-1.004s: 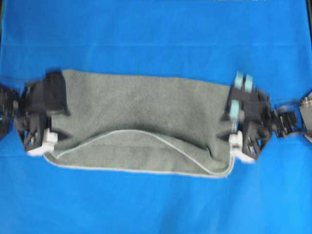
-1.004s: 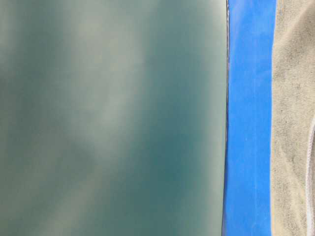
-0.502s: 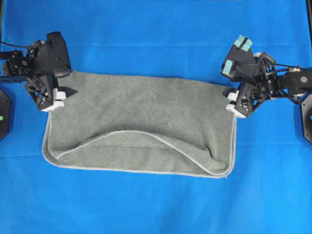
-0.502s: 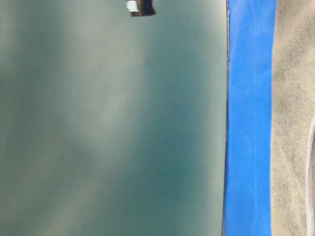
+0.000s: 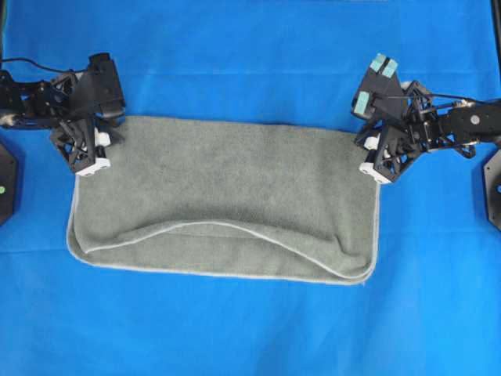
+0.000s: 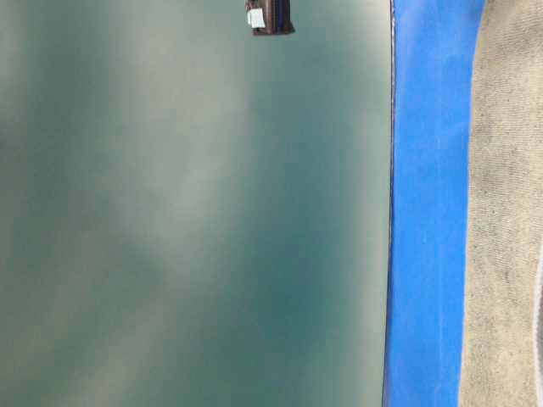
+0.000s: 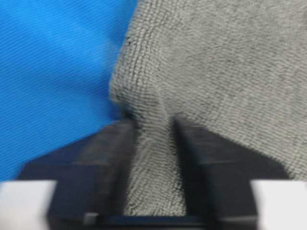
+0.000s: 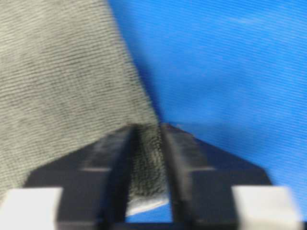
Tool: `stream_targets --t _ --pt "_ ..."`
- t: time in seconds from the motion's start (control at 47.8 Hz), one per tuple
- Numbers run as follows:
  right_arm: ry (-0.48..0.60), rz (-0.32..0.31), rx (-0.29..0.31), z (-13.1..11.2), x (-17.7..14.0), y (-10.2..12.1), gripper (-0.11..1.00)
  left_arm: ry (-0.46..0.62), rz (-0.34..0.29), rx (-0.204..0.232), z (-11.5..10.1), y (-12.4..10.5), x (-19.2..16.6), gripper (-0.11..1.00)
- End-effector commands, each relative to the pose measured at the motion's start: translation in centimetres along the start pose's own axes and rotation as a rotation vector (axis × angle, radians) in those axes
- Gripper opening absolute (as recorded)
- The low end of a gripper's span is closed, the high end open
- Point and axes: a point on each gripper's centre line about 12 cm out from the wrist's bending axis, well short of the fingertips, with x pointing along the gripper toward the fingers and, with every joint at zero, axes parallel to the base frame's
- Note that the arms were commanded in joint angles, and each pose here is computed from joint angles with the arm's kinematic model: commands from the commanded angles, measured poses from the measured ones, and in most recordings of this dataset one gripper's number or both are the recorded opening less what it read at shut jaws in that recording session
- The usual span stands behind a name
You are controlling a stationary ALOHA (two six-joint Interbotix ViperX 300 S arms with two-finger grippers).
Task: Fold a large towel.
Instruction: 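Release the towel and move both grippers to its far corners, then grasp the far corners with both grippers and lift the towel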
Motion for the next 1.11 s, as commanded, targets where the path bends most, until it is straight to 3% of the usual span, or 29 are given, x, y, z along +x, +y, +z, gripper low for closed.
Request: stream_targets --t 0.0,0.063,0.188,0.272,0.481,0.649,0.795,0.941,1.088 --pt "-0.023 0.016 -0.005 0.2 -0.6 0.4 0.14 0.023 -0.003 -0.013 0.2 0.0 -0.5 0.12" --pt "-0.042 0.025 -0.003 0.4 -1.2 0.7 0.02 0.032 -0.01 -0.01 0.4 -0.2 -1.0 0.04" --pt "-0.111 0.037 0.015 1.4 -3.3 1.0 0.02 0.018 -0.026 0.028 1.9 -0.9 -3.3 0.04" --pt "-0.167 0.036 0.019 2.5 -5.4 1.2 0.02 -0.015 -0.032 0.03 3.1 -1.1 -5.5 0.04" --pt "-0.32 0.051 -0.002 4.9 -12.2 2.4 0.02 -0.186 -0.078 0.045 6.0 -2.8 -12.3 0.04" --pt "-0.447 0.131 -0.05 6.1 -17.7 4.4 0.02 -0.339 -0.15 0.008 7.1 -4.5 -17.2 0.04" --pt "-0.524 0.181 -0.061 6.7 -20.4 5.0 0.02 -0.388 -0.202 -0.046 6.7 -5.2 -18.9 0.04" --pt "-0.548 0.113 -0.049 7.4 -20.3 3.6 0.02 -0.43 -0.27 -0.098 6.8 -6.4 -19.7 0.04" --pt "-0.562 0.002 0.042 9.5 -20.0 0.6 0.02 -0.498 -0.386 -0.105 7.7 -9.1 -20.2 0.04"
